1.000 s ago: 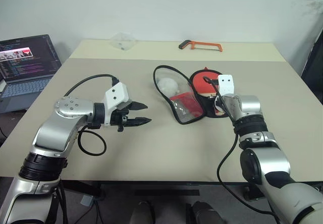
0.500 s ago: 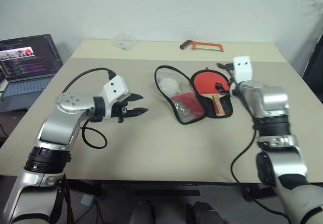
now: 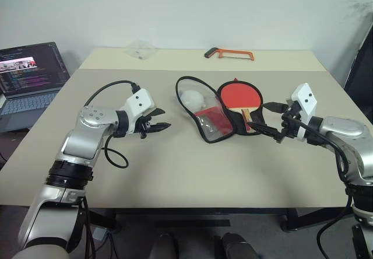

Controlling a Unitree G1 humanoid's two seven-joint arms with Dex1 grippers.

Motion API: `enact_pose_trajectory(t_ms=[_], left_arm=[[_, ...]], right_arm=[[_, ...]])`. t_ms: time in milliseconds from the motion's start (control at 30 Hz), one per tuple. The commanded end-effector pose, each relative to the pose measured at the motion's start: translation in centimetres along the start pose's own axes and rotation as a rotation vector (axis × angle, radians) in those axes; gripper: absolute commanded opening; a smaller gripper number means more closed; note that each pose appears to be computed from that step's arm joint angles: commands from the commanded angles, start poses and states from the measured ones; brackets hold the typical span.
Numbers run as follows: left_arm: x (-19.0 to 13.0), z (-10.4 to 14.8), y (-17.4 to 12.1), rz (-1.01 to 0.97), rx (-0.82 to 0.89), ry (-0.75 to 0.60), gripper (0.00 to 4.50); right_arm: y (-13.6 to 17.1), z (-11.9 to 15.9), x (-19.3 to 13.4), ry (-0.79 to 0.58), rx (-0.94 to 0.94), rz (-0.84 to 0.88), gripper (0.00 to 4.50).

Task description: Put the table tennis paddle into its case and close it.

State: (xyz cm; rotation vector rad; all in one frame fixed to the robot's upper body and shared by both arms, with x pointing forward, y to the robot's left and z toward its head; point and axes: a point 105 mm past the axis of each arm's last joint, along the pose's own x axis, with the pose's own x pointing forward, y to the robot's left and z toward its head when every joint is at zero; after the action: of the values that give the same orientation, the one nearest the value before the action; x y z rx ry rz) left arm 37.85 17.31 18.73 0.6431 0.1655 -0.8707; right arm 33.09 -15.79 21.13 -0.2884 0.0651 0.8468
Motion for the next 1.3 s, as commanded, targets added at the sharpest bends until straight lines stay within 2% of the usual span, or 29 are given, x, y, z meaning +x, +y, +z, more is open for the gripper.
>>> enact_pose_trajectory(t_ms=[33,133,167,400,700,867,967,1100,1133,1200,1300], left_arm=[[0.4,0.7,0.9,0.041,0.035,-0.001,1.17],[1.1,0.0,1.0,0.055,0.024,0.031,0.1],[1.5,0.0,0.9,0.054,0.012,0.023,0.04],[5.6,0.4,0.2,0.061,-0.052,-0.015,0.04],[11.4,4.0,-2.1,0.037,-0.086,-0.14,0.04],[13.2,7.8,-1.7,0.096,-0.09,-0.27,0.04],[14.2,11.2,-1.9,0.116,-0.106,-0.37,0.04],[15.7,15.0,-3.5,0.123,-0.147,-0.479,0.04],[15.9,15.2,-3.8,0.115,-0.157,-0.484,0.04],[16.3,14.9,-4.5,0.098,-0.056,-0.44,0.04],[15.3,14.0,-3.0,0.099,-0.098,-0.433,0.04]], right_arm=[[0.8,1.7,-0.3,-0.075,-0.046,0.025,4.5],[1.0,1.5,-0.2,-0.07,-0.048,0.023,4.5],[1.0,1.4,-0.2,-0.067,-0.046,0.025,4.5],[2.1,1.0,0.0,-0.047,-0.042,0.088,4.5],[1.7,1.7,-0.3,-0.061,-0.061,0.053,4.5],[0.7,2.6,-1.1,-0.089,-0.071,-0.014,4.5],[0.0,3.5,-2.0,-0.113,-0.081,-0.064,4.5],[-0.9,4.6,-3.3,-0.148,-0.091,-0.134,4.5],[-1.0,4.8,-3.5,-0.151,-0.091,-0.144,4.5],[-1.0,4.6,-3.9,-0.142,-0.088,-0.159,4.5],[-0.7,3.8,-4.2,-0.114,-0.084,-0.164,4.5]])
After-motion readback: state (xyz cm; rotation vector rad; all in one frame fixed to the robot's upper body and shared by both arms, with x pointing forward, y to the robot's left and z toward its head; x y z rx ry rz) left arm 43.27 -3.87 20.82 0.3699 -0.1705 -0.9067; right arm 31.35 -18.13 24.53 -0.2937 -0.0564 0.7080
